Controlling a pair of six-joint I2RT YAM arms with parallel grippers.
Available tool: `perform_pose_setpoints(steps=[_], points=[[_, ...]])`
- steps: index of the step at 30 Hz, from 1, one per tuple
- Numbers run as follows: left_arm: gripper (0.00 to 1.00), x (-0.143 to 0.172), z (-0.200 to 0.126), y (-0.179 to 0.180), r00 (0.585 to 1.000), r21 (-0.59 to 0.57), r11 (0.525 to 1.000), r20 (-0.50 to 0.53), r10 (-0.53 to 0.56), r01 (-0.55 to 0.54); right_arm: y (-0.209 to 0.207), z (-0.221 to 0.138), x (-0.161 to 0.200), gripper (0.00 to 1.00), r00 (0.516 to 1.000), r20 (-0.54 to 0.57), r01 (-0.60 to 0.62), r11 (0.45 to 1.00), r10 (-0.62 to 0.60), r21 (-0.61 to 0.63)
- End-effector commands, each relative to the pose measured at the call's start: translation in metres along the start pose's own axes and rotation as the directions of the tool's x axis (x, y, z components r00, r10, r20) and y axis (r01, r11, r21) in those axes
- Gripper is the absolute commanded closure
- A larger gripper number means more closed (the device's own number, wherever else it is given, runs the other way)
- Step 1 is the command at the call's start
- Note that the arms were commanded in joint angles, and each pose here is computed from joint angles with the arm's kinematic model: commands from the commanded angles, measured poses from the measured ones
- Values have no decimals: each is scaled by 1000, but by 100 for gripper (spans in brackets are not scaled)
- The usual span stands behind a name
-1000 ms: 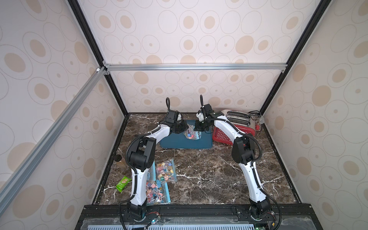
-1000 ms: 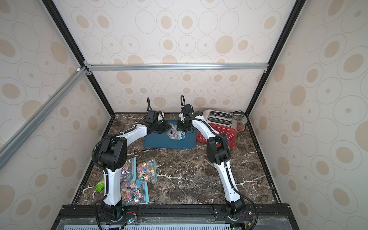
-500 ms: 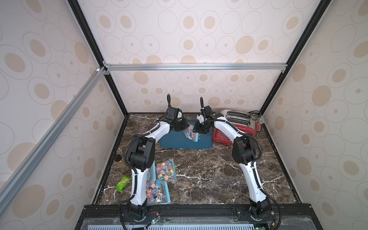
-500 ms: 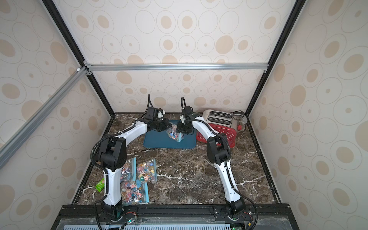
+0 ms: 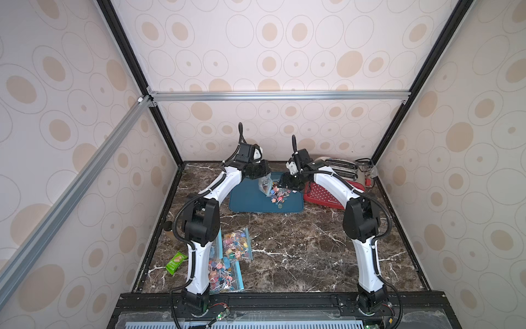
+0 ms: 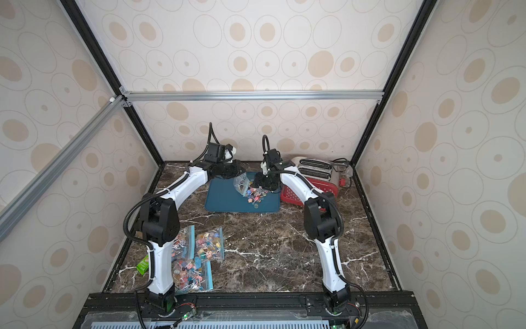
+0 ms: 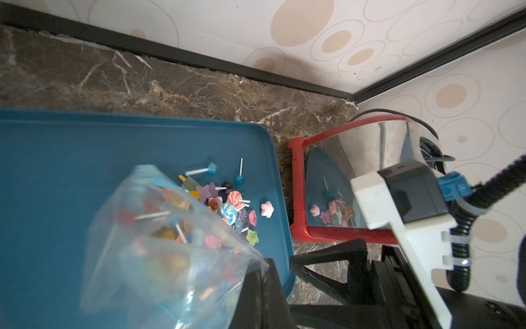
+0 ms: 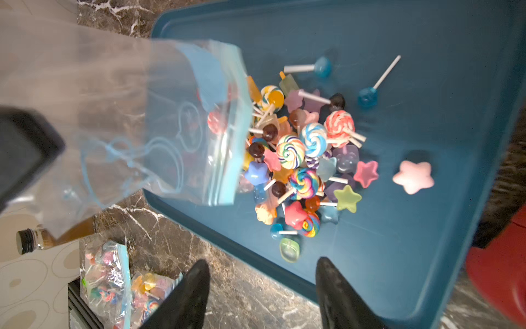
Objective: Pour candies out of the ziploc bag
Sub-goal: 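Pour the candies out of the ziploc bag onto the tray.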
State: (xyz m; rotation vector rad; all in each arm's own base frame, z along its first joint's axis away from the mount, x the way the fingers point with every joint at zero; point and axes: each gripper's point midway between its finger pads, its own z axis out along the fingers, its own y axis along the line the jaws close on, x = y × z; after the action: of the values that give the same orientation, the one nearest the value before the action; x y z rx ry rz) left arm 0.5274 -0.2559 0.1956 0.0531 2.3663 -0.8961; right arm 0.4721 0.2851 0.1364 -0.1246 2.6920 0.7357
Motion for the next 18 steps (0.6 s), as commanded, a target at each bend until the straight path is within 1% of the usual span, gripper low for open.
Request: perform_pose_setpoints(steps=[1,9,18], points=[[100,-21,-33,-20,996,-5,997,39,76,-76,2,-17,1,37,999,29,20,1000,-20,15],[100,-20,-45,-17,994,-64,992,16,109,-108,-1,-34,11,37,999,43,26,999,-28,36],[100,-25,-72,-20,990,-124,984,48,135,-128,-9,-53,29,38,998,56,21,998,-24,53]])
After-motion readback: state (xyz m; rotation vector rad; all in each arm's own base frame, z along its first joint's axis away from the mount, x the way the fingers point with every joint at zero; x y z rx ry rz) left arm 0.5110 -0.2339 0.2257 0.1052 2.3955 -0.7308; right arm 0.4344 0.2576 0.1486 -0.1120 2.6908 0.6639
